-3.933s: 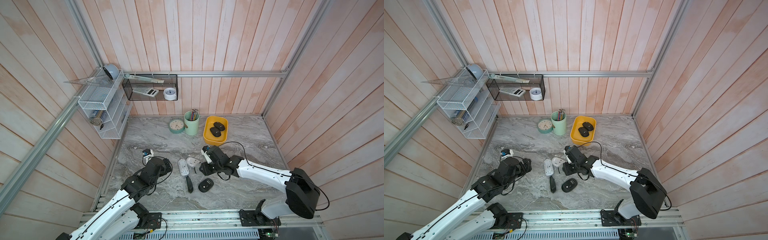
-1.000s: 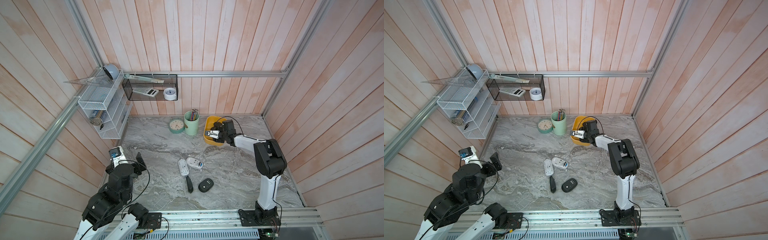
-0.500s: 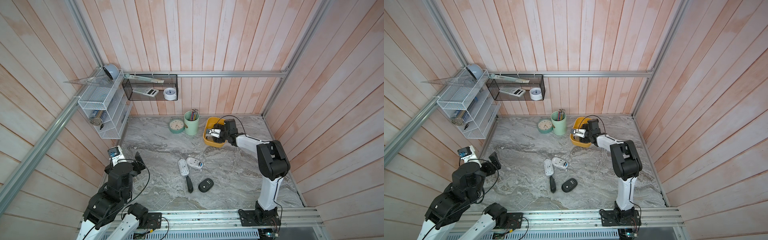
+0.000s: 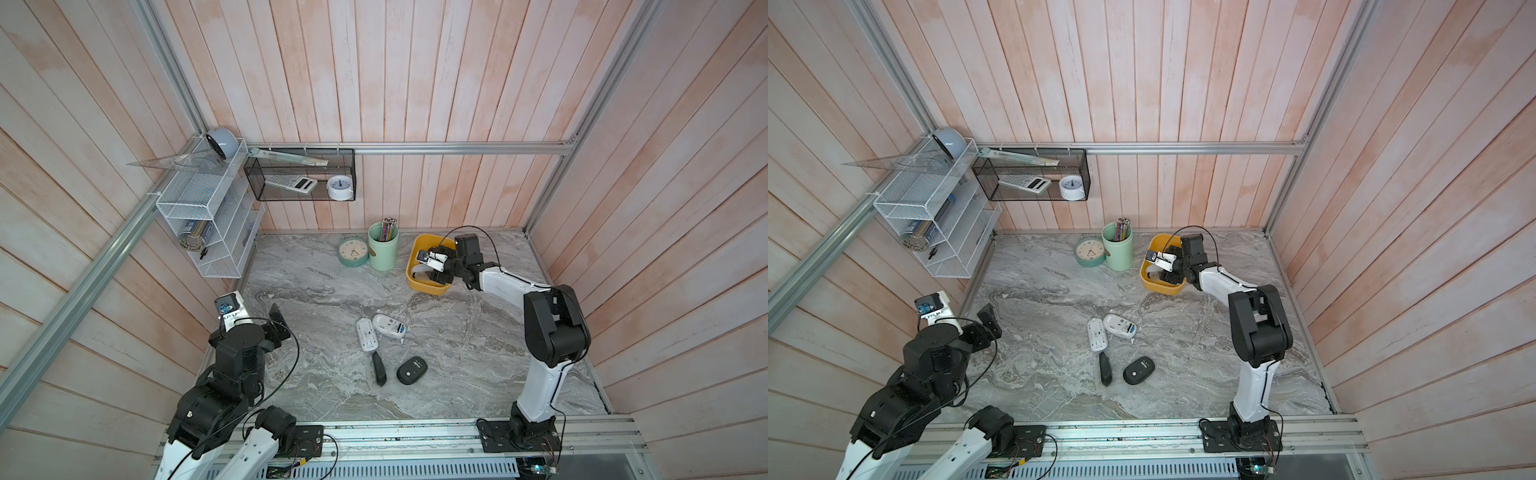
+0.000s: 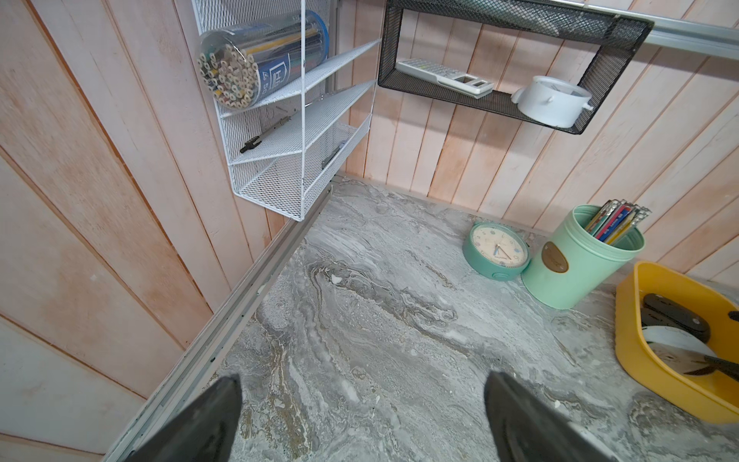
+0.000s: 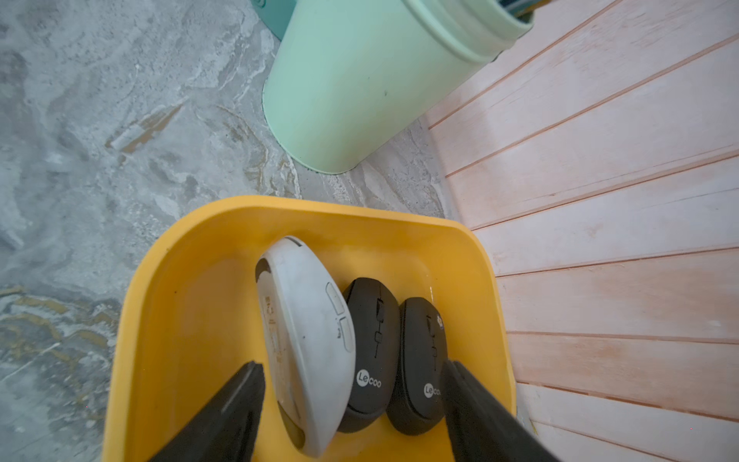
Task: Put the mouse in the storage box
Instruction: Place the mouse in the storage box.
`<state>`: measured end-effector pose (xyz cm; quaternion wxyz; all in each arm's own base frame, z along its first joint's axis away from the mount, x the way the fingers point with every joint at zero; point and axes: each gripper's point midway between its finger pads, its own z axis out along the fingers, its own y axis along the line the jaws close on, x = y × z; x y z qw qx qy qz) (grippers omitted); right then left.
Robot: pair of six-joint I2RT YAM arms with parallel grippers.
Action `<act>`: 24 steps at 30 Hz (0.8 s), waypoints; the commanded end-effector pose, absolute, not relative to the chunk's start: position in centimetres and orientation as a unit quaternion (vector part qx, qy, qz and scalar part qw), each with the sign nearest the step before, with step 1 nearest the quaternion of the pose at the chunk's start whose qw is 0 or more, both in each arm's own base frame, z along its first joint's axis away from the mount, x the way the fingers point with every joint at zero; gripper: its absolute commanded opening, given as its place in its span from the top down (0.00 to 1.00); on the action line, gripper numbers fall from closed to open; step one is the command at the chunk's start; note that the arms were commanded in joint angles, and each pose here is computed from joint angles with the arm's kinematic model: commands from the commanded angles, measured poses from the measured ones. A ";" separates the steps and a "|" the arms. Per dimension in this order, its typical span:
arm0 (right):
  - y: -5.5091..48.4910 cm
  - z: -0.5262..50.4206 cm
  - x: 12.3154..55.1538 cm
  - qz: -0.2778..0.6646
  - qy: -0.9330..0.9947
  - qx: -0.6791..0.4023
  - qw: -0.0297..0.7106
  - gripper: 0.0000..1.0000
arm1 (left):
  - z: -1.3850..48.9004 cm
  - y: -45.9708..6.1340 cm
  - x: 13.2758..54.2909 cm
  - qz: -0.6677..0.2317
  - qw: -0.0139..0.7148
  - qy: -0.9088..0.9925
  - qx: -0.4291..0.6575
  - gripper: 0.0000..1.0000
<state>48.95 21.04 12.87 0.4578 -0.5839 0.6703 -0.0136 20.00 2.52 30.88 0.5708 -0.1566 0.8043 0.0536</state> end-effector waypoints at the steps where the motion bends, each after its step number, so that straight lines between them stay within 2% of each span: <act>1: 21.6 16.5 50.2 -0.010 0.669 -0.554 0.495 0.24 | 30.5 2.2 20.5 0.053 0.570 0.806 -0.149 0.00; 11: 21.3 14.0 52.6 -0.067 0.684 -0.560 0.462 0.24 | 30.5 2.2 20.5 0.053 0.569 0.807 -0.149 0.00; 24: 21.6 10.6 50.9 -0.072 0.687 -0.586 0.423 0.25 | 30.3 2.1 20.7 0.052 0.566 0.810 -0.146 0.00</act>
